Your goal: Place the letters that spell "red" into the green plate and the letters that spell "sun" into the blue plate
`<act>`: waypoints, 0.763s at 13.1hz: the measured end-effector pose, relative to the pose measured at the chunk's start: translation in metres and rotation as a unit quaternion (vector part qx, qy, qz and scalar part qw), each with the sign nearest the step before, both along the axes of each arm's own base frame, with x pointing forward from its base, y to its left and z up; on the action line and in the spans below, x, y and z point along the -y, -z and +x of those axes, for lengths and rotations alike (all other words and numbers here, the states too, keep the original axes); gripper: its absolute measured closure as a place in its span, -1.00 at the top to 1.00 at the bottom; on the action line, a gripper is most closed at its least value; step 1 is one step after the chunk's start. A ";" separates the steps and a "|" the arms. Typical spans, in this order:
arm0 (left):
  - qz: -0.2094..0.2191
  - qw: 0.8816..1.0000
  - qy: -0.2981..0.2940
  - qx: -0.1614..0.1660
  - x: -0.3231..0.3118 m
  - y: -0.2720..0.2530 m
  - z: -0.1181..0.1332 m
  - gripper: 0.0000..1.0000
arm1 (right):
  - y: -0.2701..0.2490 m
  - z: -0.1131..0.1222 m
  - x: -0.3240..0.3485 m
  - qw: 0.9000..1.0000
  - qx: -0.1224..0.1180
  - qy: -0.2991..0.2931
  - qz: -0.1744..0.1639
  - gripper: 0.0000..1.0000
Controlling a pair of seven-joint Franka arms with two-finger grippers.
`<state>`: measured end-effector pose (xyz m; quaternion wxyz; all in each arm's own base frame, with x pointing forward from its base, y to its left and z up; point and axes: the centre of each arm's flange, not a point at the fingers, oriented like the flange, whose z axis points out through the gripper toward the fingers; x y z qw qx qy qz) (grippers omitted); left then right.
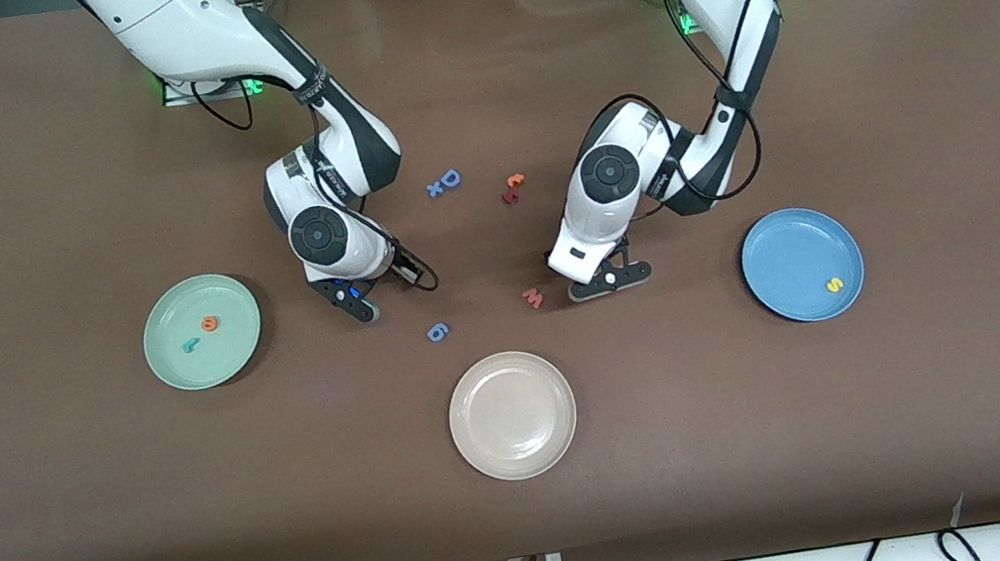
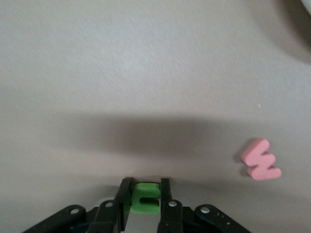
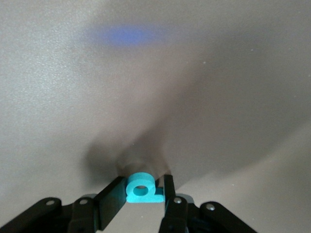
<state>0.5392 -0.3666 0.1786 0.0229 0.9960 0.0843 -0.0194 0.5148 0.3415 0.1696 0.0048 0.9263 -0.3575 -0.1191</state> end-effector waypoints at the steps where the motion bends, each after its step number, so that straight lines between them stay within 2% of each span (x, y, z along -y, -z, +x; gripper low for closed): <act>1: 0.000 1.000 0.007 0.001 -0.009 -0.001 0.007 -0.44 | 0.000 0.000 0.000 1.000 0.000 0.000 0.000 -0.25; 5: 0.006 0.999 0.041 -0.003 -0.061 -0.014 0.038 -0.44 | -0.002 0.002 0.003 1.000 -0.001 0.002 -0.002 -0.25; 7: 0.009 0.998 0.063 -0.004 -0.088 -0.025 0.052 -0.44 | -0.019 0.011 0.017 1.000 -0.018 0.001 -0.015 -0.25; 10: 0.012 0.994 0.104 -0.008 -0.134 -0.041 0.070 -0.44 | -0.077 0.034 0.069 0.998 -0.050 -0.029 -0.025 -0.25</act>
